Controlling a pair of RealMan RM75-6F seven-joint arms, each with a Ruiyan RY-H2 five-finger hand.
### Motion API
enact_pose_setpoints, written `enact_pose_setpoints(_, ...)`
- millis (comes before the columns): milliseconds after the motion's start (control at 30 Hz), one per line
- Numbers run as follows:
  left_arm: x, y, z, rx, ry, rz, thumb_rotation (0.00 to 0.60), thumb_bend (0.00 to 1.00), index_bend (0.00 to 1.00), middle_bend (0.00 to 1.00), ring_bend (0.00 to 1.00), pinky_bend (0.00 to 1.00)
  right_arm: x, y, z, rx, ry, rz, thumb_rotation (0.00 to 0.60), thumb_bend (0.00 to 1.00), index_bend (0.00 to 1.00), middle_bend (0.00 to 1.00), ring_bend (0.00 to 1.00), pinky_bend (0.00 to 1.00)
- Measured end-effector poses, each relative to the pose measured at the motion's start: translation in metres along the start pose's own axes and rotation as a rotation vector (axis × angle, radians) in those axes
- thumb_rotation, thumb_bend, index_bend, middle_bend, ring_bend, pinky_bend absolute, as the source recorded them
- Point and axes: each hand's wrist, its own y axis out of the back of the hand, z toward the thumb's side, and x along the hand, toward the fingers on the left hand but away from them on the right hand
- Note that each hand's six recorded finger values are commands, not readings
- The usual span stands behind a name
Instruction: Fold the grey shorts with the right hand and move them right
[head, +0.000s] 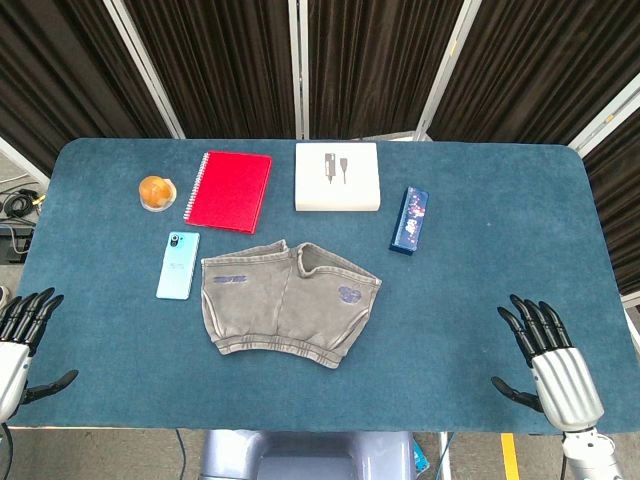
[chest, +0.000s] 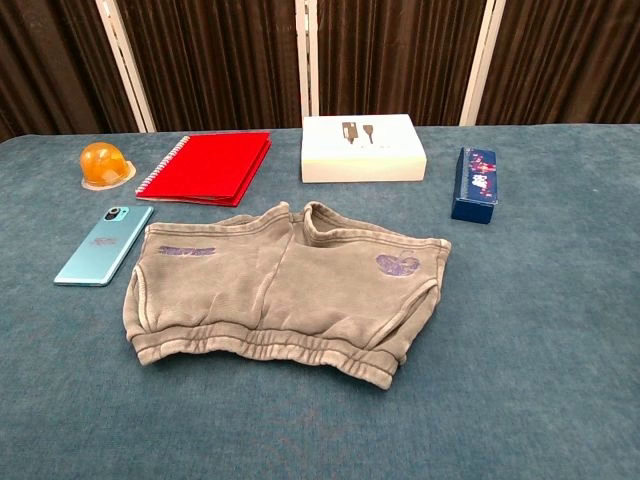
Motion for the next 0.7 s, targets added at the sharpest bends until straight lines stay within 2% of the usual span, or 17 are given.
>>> enact_pose_setpoints(333, 0.000, -0.002, -0.002, 0.007, 0.014, -0.001, 0.600, 0.02, 0.00, 0.00, 0.00, 0.00, 0.000, -0.005, -0.002, 0.015, 0.005, 0.029, 0.600, 0.00, 0.10, 0.00, 0.00, 0.00)
enact_pose_setpoints(467, 0.002, -0.003, -0.005, 0.017, 0.025, -0.006, 0.600, 0.02, 0.00, 0.00, 0.00, 0.00, -0.005, -0.012, -0.002, 0.043, 0.042, 0.064, 0.600, 0.00, 0.12, 0.00, 0.00, 0.00)
enact_pose_setpoints(567, 0.008, -0.008, -0.006, 0.022, 0.031, -0.019, 0.600, 0.02, 0.00, 0.00, 0.00, 0.00, -0.021, -0.023, 0.003, 0.064, 0.124, 0.115, 0.600, 0.00, 0.16, 0.06, 0.00, 0.00)
enact_pose_setpoints(700, 0.017, -0.018, -0.006, 0.042, 0.028, -0.036, 0.600, 0.02, 0.00, 0.00, 0.00, 0.00, -0.060, -0.046, 0.017, 0.120, 0.322, 0.184, 0.600, 0.00, 0.21, 0.17, 0.04, 0.06)
